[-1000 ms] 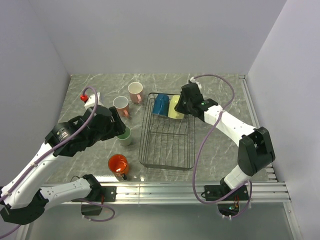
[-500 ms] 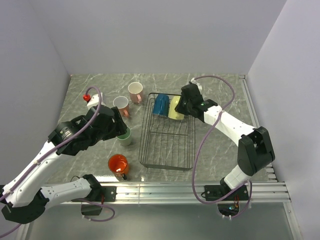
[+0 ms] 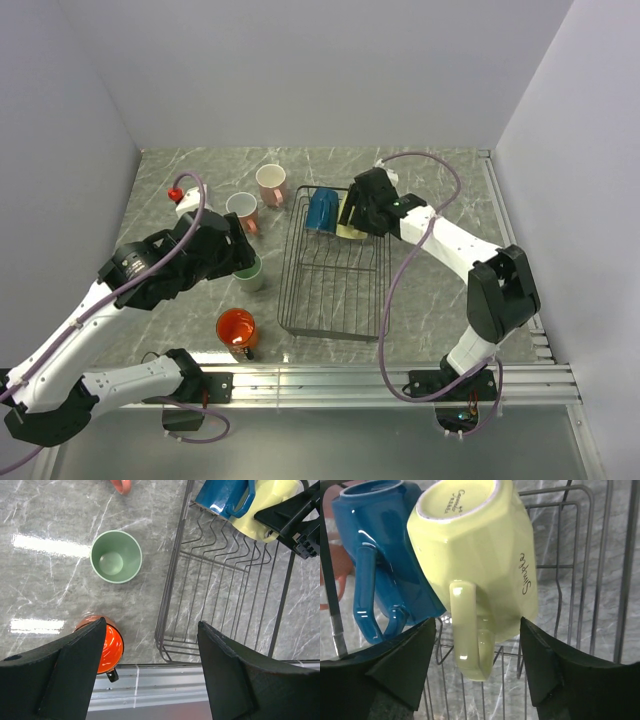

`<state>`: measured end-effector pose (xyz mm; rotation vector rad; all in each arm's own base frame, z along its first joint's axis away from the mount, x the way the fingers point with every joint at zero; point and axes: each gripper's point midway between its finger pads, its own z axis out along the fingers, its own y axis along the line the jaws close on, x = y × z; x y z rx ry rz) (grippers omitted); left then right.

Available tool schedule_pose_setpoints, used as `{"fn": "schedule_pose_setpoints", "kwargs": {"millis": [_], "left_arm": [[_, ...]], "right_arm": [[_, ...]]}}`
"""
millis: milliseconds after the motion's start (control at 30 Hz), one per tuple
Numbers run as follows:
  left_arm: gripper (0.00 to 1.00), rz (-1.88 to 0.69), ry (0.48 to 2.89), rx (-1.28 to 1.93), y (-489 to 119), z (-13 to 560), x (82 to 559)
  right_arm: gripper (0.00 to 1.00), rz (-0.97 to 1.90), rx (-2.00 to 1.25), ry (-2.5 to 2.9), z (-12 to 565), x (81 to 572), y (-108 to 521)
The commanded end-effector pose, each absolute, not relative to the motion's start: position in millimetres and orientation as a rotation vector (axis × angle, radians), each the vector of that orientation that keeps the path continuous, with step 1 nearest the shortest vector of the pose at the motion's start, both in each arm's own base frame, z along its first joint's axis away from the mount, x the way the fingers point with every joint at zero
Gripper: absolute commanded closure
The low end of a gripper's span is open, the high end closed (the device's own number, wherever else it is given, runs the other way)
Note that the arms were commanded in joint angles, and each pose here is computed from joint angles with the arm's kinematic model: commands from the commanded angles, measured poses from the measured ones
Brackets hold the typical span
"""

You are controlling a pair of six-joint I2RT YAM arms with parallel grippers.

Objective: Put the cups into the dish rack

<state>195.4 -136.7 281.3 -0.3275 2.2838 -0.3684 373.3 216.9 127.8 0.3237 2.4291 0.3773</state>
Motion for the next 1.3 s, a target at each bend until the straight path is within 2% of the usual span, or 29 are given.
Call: {"fn": "schedule_pose_setpoints", "kwargs": {"millis": [0, 100, 133, 300, 533, 900, 1267], "left_arm": [[0.21, -0.403, 2.266, -0.307, -142.6, 286.5, 197.7], [0.21, -0.403, 2.264, -0.307, -142.7, 287.3, 198.1], [0.21, -0.395, 2.268, -0.305, -142.0, 286.3, 197.9], [0.19, -0.334, 2.316, -0.32, -141.7, 268.7, 199.1], [0.19, -0.03, 2.526, -0.3, -139.5, 188.2, 202.5], [0.21, -0.035, 2.52, -0.431, -107.3, 169.3, 264.5], [0.28, -0.034, 2.576, -0.448, -103.5, 126.6, 272.0]], "right_arm": [[0.23, 0.343, 0.337, 2.368, 157.9, 385.1, 212.1], [0.19, 0.313, 0.336, 2.325, 185.2, 388.0, 206.1], [0.04, 0.317, 0.339, 2.289, 203.8, 390.7, 204.4], [0.03, 0.242, 0.363, 2.212, 251.9, 384.6, 180.2], [0.03, 0.328, 0.343, 2.124, 303.6, 339.9, 158.0], [0.03, 0.384, 0.308, 2.17, 280.7, 249.2, 119.5], [0.04, 0.304, 0.316, 2.196, 259.1, 204.5, 84.0]]}}
